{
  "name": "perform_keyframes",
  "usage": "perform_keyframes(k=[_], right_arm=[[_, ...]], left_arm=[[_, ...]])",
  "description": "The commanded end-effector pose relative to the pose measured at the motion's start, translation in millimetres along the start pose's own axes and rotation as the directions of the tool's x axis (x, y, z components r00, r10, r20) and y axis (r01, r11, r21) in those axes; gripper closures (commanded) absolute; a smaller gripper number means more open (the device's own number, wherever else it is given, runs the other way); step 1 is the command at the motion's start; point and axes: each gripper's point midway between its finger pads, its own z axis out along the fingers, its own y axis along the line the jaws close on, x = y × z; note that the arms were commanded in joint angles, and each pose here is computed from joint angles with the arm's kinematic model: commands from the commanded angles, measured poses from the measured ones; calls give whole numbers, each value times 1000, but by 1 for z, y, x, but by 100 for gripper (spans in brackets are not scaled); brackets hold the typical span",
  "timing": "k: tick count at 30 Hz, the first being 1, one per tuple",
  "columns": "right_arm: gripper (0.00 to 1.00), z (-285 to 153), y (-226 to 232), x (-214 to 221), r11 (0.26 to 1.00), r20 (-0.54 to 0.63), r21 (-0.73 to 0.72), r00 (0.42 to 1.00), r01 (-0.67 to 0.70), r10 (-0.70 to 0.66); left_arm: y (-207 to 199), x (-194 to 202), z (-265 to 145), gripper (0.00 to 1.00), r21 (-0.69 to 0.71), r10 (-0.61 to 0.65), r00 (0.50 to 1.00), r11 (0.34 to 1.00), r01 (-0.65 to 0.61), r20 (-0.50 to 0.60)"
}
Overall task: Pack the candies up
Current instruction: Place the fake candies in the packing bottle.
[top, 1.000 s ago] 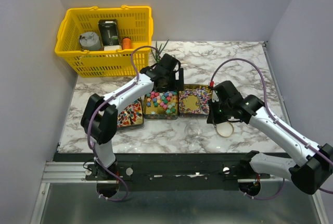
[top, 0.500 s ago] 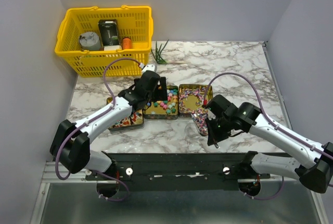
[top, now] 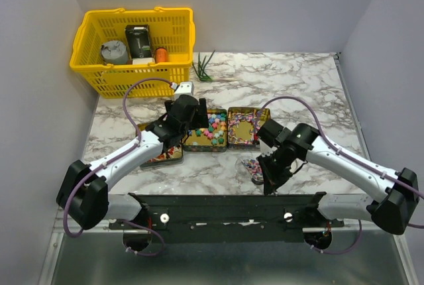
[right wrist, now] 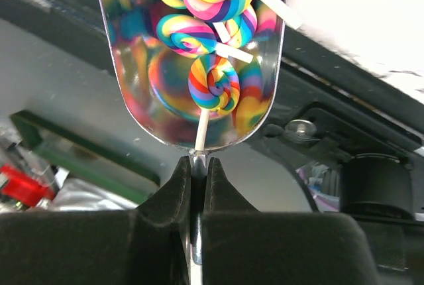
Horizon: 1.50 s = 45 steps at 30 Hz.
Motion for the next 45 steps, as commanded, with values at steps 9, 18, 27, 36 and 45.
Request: perform_keyframes(k=[9,18,27,36,45], right_arm=[[99,2,19,19,995,-189,-76,981,-57,42],[99,4,13,16,985,-235,-77,963,-156,134],[99,-10,35,2,944,-270,-233,948,-233,167],[99,-13,45,-3,869,-329,-308,900,-388,285],[99,-10,45,-6,783,-391,-336,834,-524,390]], left_arm=[[1,-11,5,1,-19,15,999,1000,-14,37],[0,-15,0,1,-7,13,999,1000,-13,47],[1,-18,-2,1,-12,9,998,1000,-9,61],[2,-20,-2,1,-19,10,998,1000,-9,67],[4,-21,-2,1,-26,12,997,1000,-10,70]])
